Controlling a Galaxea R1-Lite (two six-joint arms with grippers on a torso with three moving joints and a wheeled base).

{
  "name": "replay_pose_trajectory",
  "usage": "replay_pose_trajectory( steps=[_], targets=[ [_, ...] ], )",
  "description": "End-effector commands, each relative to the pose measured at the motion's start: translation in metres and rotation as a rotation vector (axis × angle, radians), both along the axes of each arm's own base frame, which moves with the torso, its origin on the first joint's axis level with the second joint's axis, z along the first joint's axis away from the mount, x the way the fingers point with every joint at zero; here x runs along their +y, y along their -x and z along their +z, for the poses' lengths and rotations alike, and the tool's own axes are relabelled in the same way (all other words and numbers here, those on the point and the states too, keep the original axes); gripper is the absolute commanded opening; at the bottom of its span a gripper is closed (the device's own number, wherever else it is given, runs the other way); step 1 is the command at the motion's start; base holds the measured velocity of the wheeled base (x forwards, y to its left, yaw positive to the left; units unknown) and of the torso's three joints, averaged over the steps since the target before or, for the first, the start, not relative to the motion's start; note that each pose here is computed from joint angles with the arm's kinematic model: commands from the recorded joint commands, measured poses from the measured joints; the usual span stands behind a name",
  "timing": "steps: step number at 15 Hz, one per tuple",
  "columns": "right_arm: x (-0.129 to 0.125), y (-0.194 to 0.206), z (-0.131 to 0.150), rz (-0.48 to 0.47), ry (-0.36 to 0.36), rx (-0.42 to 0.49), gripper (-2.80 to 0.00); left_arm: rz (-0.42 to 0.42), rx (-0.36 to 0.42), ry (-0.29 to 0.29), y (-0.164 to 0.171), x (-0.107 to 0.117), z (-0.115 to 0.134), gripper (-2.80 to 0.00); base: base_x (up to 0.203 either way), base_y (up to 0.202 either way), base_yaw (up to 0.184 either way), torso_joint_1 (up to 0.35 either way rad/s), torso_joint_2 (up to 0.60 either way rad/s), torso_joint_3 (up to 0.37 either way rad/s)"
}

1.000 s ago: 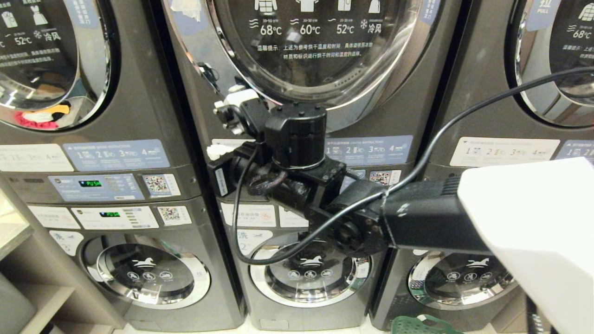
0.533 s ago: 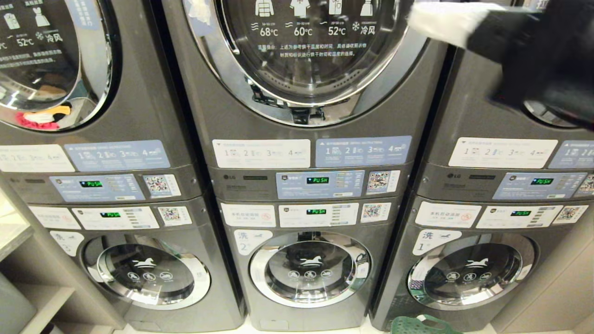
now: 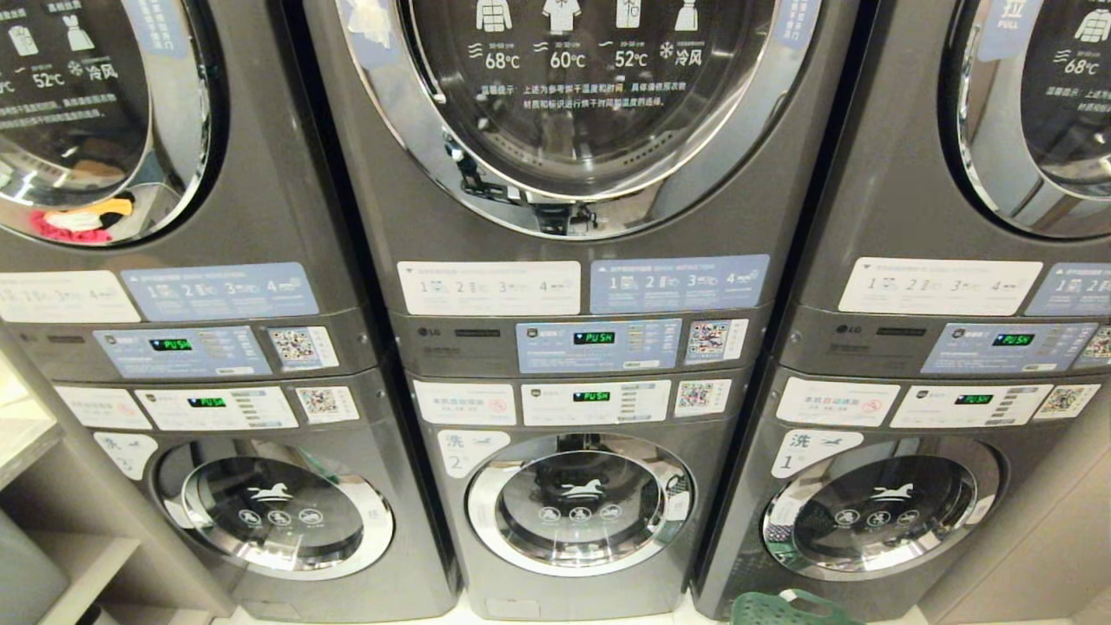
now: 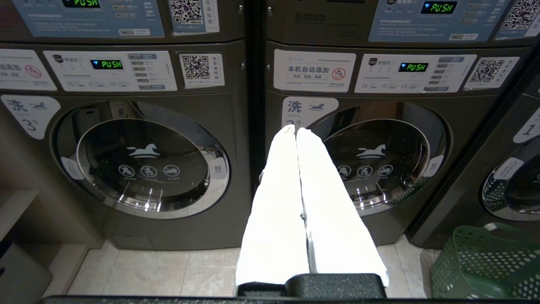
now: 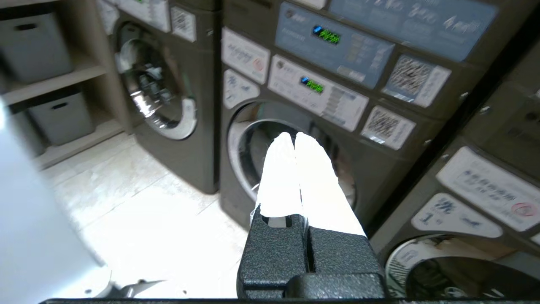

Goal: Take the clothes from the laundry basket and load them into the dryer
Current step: Close the dryer

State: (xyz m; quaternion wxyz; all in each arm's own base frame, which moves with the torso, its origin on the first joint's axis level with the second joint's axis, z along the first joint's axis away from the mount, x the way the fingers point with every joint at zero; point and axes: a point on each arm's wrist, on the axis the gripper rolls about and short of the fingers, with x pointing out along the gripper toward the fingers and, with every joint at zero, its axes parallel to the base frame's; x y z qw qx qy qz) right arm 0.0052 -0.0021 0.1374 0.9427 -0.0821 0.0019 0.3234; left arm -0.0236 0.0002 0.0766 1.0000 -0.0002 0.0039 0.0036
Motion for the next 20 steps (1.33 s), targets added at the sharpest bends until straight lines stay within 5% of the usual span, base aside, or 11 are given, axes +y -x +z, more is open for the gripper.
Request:
replay_pose_trajectory(
  steps=[1, 3, 4, 7, 12, 16, 20],
  targets=[
    [-0.024, 0.022, -0.036, 0.082, -0.054, -0.041, -2.8, 0.001, 0.0, 0.001, 0.0, 0.0, 0.0, -2.8, 0.0, 0.0, 0.0, 0.0, 0.0, 0.0],
    [-0.028, 0.031, -0.062, 0.293, 0.059, 0.108, -2.8, 0.001, 0.0, -0.002, 0.0, 0.0, 0.0, -2.8, 0.0, 0.0, 0.0, 0.0, 0.0, 0.0],
    [-0.029, 0.032, -0.064, 0.307, 0.059, 0.147, -2.8, 0.001, 0.0, -0.002, 0.0, 0.0, 0.0, -2.8, 0.0, 0.0, 0.0, 0.0, 0.0, 0.0],
    [-0.029, 0.032, -0.061, 0.183, -0.024, 0.194, -2.8, 0.001, 0.0, -0.002, 0.0, 0.0, 0.0, -2.8, 0.0, 0.0, 0.0, 0.0, 0.0, 0.0],
    [-0.027, 0.034, -0.061, 0.066, -0.04, 0.195, -2.8, 0.0, 0.0, -0.002, 0.0, 0.0, 0.0, -2.8, 0.0, 0.0, 0.0, 0.0, 0.0, 0.0],
    [-0.016, 0.029, -0.056, -0.096, 0.029, 0.302, -2.8, 0.001, 0.0, 0.0, 0.0, 0.0, 0.0, -2.8, 0.0, 0.0, 0.0, 0.0, 0.0, 0.0],
    [-0.015, 0.028, -0.055, -0.114, 0.039, 0.322, -2.8, 0.001, 0.0, 0.0, 0.0, 0.0, 0.0, -2.8, 0.0, 0.0, 0.0, 0.0, 0.0, 0.0]
  ],
)
